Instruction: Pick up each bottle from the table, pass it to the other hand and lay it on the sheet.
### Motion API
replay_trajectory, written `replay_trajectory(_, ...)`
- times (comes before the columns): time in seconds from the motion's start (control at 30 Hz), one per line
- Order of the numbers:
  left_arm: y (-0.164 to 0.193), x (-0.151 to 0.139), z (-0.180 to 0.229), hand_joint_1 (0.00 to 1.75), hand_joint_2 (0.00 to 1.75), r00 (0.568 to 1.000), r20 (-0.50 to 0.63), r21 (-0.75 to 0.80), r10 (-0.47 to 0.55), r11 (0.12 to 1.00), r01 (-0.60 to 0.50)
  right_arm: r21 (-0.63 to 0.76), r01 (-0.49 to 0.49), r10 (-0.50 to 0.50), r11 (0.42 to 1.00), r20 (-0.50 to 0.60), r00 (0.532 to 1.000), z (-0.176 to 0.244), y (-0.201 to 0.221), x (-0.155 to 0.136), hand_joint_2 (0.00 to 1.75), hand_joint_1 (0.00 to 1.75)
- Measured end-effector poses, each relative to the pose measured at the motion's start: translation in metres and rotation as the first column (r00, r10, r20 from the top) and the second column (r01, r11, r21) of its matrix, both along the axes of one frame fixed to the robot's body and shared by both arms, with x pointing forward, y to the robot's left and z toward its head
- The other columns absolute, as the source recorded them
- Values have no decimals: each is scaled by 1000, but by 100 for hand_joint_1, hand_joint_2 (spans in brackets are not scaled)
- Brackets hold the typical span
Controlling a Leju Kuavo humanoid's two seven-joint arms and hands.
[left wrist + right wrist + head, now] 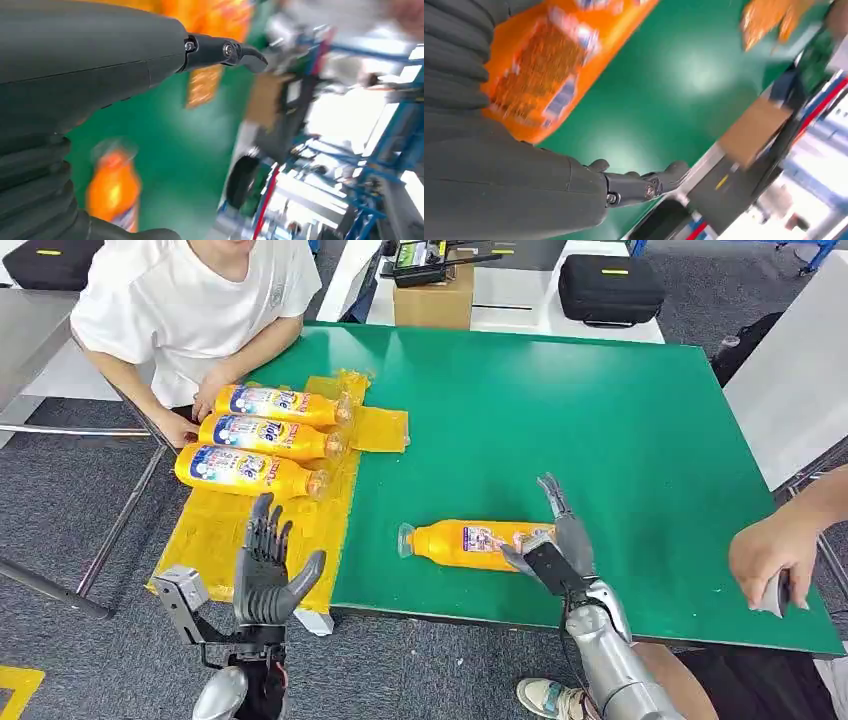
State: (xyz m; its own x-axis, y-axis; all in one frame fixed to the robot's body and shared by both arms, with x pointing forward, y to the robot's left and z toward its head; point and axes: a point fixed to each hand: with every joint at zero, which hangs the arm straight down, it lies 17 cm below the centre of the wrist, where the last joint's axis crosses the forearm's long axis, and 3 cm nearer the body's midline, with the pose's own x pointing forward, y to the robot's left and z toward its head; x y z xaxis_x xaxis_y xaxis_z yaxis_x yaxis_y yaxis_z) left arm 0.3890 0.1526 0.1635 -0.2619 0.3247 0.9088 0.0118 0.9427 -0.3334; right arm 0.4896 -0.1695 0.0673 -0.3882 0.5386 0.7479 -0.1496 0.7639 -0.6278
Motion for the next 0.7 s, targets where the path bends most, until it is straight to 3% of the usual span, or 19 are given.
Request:
replay_trajectory(0.37,2,11,42,0,175,982,163,108,93,988,-111,-31,-223,222,974,-44,974,-1,51,-12,175,0)
replay_trajectory(0.7,-4,14,51,0,175,978,186,112,93,987,-115,-104,-304,293,947,-108,950,-11,75,-16,175,0)
